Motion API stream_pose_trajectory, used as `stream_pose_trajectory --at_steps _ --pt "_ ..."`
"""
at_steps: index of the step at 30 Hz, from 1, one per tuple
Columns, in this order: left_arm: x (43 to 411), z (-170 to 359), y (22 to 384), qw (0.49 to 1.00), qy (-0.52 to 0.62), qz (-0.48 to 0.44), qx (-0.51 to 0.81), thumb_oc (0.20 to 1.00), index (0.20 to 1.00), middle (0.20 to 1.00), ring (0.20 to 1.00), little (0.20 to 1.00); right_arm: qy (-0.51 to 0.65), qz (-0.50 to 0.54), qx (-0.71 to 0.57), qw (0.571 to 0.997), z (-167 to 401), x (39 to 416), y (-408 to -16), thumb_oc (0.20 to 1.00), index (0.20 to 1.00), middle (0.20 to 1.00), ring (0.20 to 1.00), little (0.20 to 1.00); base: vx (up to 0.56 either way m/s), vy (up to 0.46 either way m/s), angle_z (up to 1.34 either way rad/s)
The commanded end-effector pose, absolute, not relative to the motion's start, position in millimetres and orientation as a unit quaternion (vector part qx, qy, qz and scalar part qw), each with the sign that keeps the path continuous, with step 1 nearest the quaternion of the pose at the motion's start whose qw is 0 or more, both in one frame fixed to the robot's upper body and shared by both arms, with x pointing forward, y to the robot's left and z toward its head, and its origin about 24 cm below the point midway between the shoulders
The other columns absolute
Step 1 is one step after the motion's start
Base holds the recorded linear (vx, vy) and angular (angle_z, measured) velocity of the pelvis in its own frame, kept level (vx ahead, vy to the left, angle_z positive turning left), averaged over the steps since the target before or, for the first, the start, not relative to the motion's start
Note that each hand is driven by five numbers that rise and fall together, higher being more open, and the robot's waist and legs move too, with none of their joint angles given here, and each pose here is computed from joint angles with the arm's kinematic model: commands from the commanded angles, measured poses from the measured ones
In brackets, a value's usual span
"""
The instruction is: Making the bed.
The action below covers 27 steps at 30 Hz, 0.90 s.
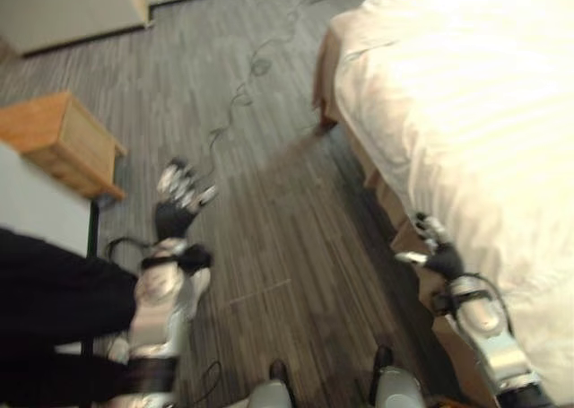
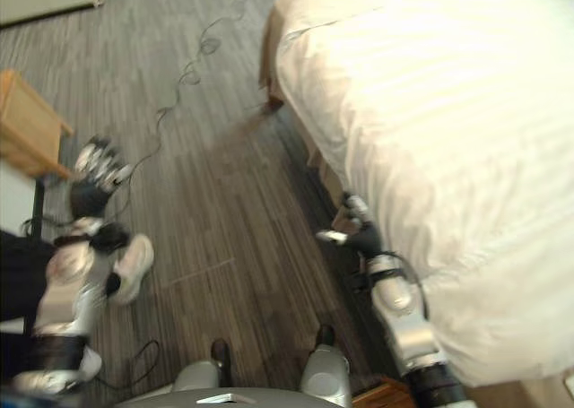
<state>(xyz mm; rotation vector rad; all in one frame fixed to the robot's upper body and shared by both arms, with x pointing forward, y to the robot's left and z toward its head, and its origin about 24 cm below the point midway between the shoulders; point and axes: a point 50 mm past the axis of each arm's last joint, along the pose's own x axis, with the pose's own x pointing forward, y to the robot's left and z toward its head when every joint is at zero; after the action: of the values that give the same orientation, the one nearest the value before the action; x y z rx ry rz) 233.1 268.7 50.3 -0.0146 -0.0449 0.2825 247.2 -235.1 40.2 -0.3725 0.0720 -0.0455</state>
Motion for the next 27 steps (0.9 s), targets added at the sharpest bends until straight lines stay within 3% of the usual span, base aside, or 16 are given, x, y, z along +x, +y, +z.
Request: stream_pose_trajectory --at_steps 1,5,13,19,27 --pt "225.5 50.6 248.4 0.996 -0.028 0.084 0.007 1.0 1.0 1.0 1.0 1.0 -0.053 -0.009 -0.157 0.986 69.4 268.0 -209.9 1.0 1.0 1.0 1.0 1.0 0.25 -0.121 0.66" --pt "229.7 48.9 264.5 0.994 -0.02 0.102 0.042 1.0 1.0 1.0 1.0 1.0 -0.065 -0.001 -0.134 0.989 71.8 267.7 -206.8 1.0 1.0 1.0 1.0 1.0 0.38 -0.289 0.53" --pt "225.0 39.1 263.2 0.993 0.002 0.114 0.024 1.0 1.0 1.0 1.0 1.0 -0.066 0.017 -0.125 0.99 73.0 269.7 -200.6 1.0 1.0 1.0 1.0 1.0 0.22 -0.221 0.07" --pt "221.7 29.9 261.5 0.991 0.016 0.136 0.003 1.0 1.0 1.0 1.0 1.0 -0.09 0.032 -0.138 0.986 90.5 290.9 -190.5 1.0 1.0 1.0 1.0 1.0 0.2 0.054 -0.38" --pt "221.3 24.8 265.7 0.989 0.029 0.143 0.017 1.0 1.0 1.0 1.0 1.0 -0.084 0.057 -0.134 0.986 86.0 292.4 -174.4 1.0 1.0 1.0 1.0 1.0 0.26 0.116 -0.28"
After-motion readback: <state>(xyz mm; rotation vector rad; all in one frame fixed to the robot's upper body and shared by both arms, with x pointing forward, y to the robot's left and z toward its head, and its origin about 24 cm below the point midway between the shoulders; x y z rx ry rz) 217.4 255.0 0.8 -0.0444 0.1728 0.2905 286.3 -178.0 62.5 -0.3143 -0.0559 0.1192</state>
